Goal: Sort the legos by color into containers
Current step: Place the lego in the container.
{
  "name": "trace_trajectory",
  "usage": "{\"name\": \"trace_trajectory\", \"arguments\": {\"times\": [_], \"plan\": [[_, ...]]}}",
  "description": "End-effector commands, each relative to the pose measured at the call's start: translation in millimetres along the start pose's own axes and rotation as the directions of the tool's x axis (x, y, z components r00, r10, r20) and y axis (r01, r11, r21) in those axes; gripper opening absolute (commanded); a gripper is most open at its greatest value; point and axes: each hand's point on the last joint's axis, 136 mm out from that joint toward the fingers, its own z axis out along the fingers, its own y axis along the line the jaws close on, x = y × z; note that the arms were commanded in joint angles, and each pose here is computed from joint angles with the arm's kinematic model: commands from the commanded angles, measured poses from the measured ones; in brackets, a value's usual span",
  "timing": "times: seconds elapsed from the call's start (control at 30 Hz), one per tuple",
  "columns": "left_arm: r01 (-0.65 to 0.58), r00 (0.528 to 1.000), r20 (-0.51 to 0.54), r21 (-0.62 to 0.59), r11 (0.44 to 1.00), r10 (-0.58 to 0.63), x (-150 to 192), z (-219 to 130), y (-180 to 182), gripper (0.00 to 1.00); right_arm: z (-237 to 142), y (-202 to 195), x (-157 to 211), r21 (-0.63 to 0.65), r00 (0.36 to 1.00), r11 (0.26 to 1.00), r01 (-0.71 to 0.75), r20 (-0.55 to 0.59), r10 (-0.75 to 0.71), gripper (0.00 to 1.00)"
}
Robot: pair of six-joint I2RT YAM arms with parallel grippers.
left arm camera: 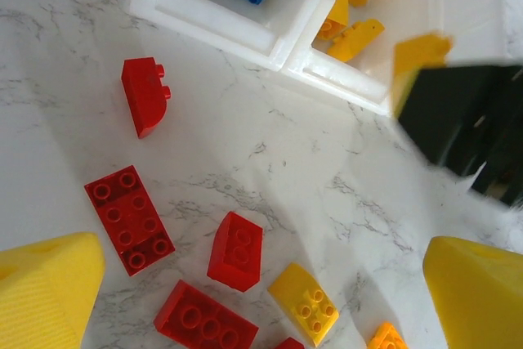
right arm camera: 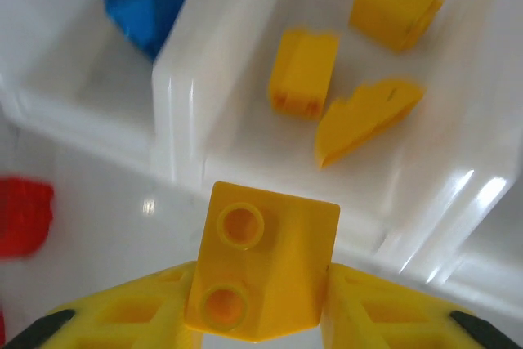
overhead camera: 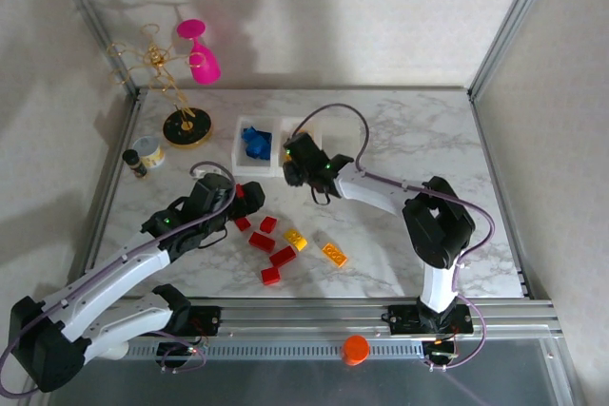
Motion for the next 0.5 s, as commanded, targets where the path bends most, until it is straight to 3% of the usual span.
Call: {"name": "trace_trajectory", "arguments": {"times": [0.0,0.27,0.47], "plan": [[0.001,0.998,0.07,0.032,1.0,-0.003,-20,-2,-16,1.0,16,-17,-30,0.055,0.999,0.998,-0.014,0.041,0.012,0.39],[0.008,0.992,0.122,0.005,1.0,-0.009,-36,8,-23,1.0,47,-29,-68,0.097,0.997,0.994,-0.043,0.061,0.038,0.42],[0.005,0.994,0.107,-0.01,1.0,-0.004,-32,19,-22,1.0,55,-29,-84,0.085,0.997,0.995,-0.047,0.064,0.041,0.55]]}}
